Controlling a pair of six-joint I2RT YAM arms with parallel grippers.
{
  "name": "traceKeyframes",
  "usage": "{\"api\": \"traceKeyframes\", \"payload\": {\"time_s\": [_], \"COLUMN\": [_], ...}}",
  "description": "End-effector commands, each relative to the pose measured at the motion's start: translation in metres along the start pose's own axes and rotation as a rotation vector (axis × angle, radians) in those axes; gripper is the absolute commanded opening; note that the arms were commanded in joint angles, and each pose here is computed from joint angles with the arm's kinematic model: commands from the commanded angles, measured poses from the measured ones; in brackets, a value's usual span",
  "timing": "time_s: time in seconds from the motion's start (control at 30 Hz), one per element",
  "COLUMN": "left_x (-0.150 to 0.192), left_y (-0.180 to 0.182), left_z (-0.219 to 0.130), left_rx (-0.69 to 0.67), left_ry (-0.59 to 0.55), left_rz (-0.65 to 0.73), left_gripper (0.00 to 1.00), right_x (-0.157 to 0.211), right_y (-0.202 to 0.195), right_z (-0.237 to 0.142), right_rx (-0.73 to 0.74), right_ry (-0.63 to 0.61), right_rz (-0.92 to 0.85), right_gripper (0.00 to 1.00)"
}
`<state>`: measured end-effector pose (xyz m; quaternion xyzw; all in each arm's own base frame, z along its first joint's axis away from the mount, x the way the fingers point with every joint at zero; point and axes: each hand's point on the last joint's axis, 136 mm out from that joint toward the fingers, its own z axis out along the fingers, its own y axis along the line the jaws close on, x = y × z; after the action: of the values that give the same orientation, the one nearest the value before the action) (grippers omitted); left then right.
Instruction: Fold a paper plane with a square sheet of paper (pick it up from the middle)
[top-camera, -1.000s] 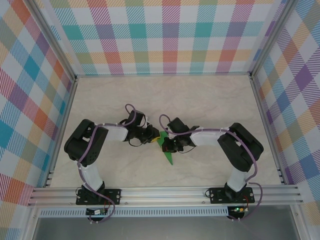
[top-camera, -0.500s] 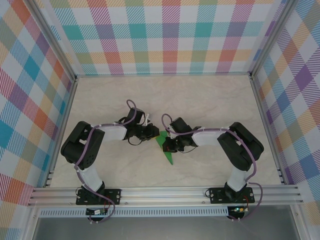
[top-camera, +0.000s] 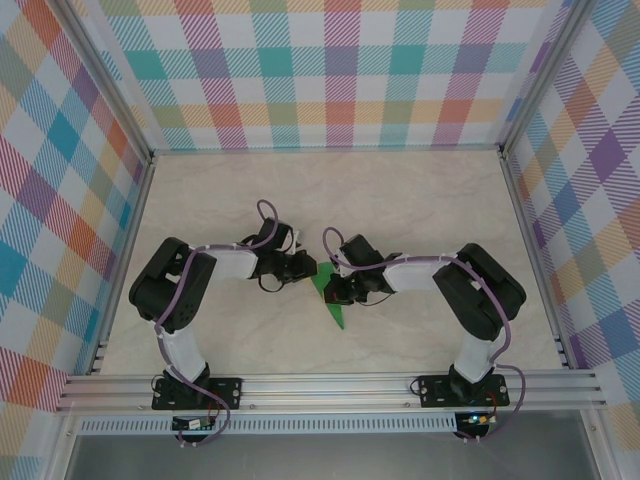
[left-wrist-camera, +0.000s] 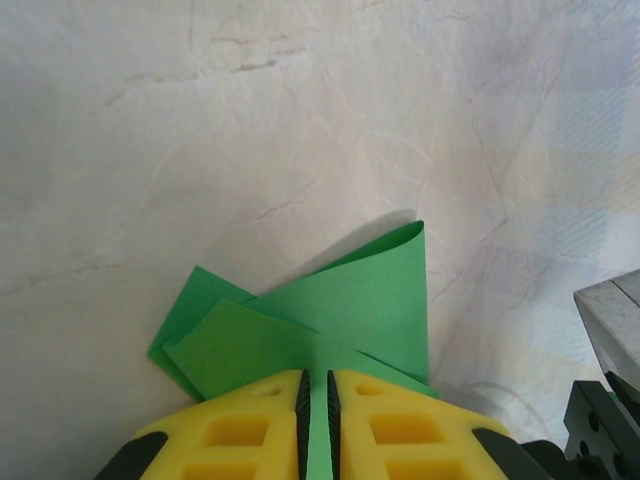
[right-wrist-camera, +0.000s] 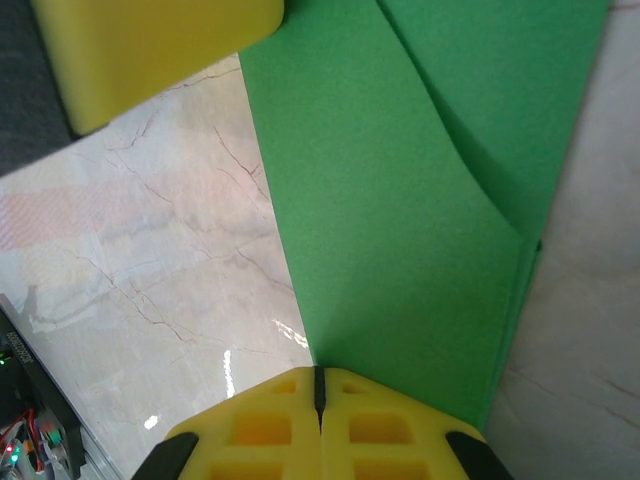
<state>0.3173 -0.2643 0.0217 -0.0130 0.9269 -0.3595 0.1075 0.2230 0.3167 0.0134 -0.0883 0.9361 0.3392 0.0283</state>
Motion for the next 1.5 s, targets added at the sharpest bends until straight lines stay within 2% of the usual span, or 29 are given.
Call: {"api": "traceKeyframes", "payload": {"time_s": [0.0, 0.17, 0.37, 0.53, 0.63, 0.73, 0.87, 1.0, 1.13, 1.33, 1.47], "left_x": [-0.010, -0.019, -0.043, -0.075, -0.083, -0.076, -0.050, -0.024, -0.009, -0.004, 0.002], "left_y": [0.019, 0.041, 0.061, 0.055, 0.048, 0.026, -0.002, -0.015, -0.010, 0.016, 0.034], "left_z": [0.002, -0.003, -0.022, -0.053, -0.072, -0.077, -0.069, -0.048, -0.026, -0.003, 0.006], "left_rx": [-0.121, -0.216, -0.247, -0.248, -0.239, -0.132, 0.033, 0.086, 0.064, -0.011, -0.072], "left_ry": [-0.037, -0.043, -0.081, -0.162, -0.204, -0.207, -0.170, -0.119, -0.067, -0.026, -0.004], "left_rz": [0.018, 0.017, -0.026, -0.027, -0.023, -0.024, -0.044, -0.046, -0.053, -0.107, -0.139], "left_gripper": [0.15, 0.15, 0.16, 0.17, 0.17, 0.18, 0.17, 0.16, 0.11, 0.07, 0.05], "right_x": [0.031, 0.038, 0.034, 0.022, 0.014, 0.000, -0.020, -0.037, -0.044, -0.039, -0.034], "right_y": [-0.049, -0.059, -0.061, -0.048, -0.039, -0.030, -0.014, -0.001, 0.007, 0.021, 0.024], "right_z": [0.013, 0.010, 0.007, 0.012, 0.016, 0.019, 0.025, 0.027, 0.023, 0.010, -0.004], "right_rx": [0.161, 0.185, 0.175, 0.125, 0.093, 0.069, 0.025, -0.021, -0.056, -0.114, -0.101], "right_ry": [0.091, 0.110, 0.101, 0.090, 0.086, 0.071, 0.042, 0.011, -0.010, -0.034, -0.038], "right_rz": [0.050, 0.041, 0.032, -0.002, -0.023, -0.038, -0.065, -0.093, -0.124, -0.191, -0.180], "right_gripper": [0.03, 0.03, 0.03, 0.03, 0.03, 0.03, 0.03, 0.03, 0.03, 0.04, 0.04]}}
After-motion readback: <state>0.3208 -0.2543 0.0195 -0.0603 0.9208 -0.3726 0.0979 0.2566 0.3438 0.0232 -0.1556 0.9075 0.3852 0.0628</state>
